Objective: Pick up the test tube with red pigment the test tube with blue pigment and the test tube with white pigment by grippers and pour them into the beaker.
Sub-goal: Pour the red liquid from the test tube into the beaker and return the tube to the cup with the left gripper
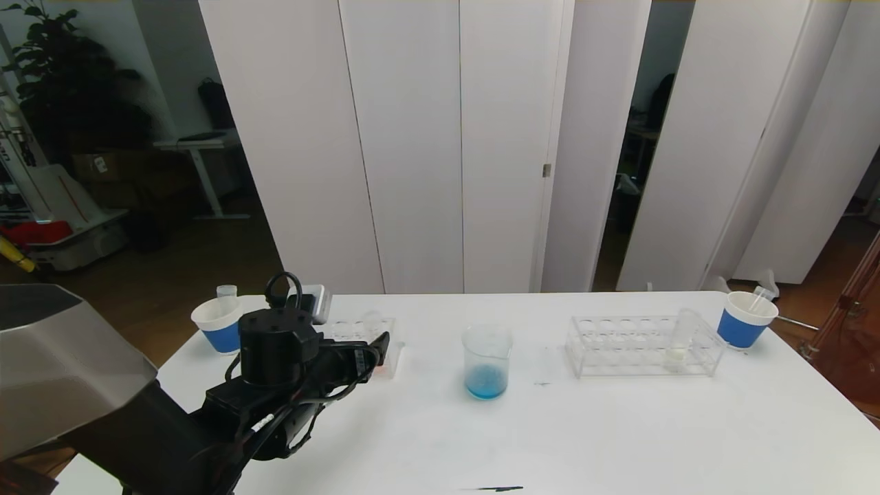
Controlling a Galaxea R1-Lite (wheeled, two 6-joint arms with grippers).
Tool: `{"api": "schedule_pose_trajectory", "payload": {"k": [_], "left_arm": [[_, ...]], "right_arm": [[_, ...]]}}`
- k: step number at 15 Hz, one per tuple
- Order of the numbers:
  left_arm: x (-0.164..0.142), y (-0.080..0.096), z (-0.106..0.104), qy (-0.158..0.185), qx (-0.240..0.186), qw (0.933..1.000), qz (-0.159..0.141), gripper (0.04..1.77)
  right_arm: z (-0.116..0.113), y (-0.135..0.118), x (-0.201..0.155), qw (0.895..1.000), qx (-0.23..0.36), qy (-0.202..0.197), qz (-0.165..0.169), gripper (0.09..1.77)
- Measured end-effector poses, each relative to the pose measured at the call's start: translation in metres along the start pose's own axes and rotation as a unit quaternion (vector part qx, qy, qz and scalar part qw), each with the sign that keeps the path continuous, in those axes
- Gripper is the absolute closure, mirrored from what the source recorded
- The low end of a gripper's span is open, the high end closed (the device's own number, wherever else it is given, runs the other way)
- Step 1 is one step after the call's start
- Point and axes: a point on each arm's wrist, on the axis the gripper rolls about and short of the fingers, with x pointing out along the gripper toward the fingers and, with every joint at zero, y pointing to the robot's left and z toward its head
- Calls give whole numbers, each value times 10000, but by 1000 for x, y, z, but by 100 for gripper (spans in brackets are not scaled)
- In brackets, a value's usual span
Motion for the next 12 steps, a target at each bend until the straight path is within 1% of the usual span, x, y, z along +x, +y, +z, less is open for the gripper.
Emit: {"api": "schedule_pose_trajectory", "payload": {"k": [5, 9, 12], "left_arm": [[21, -5, -4, -116, -26, 9999, 85, 6], [45, -8, -7, -248, -67, 9991, 333, 6], [61, -9, -14, -240, -69, 9985, 478, 6]], "right_arm": [[0, 0, 0, 10000, 0, 2, 0, 11], [0, 0, 0, 10000, 2, 2, 2, 11], [0, 0, 0, 10000, 0, 2, 2, 11]]}}
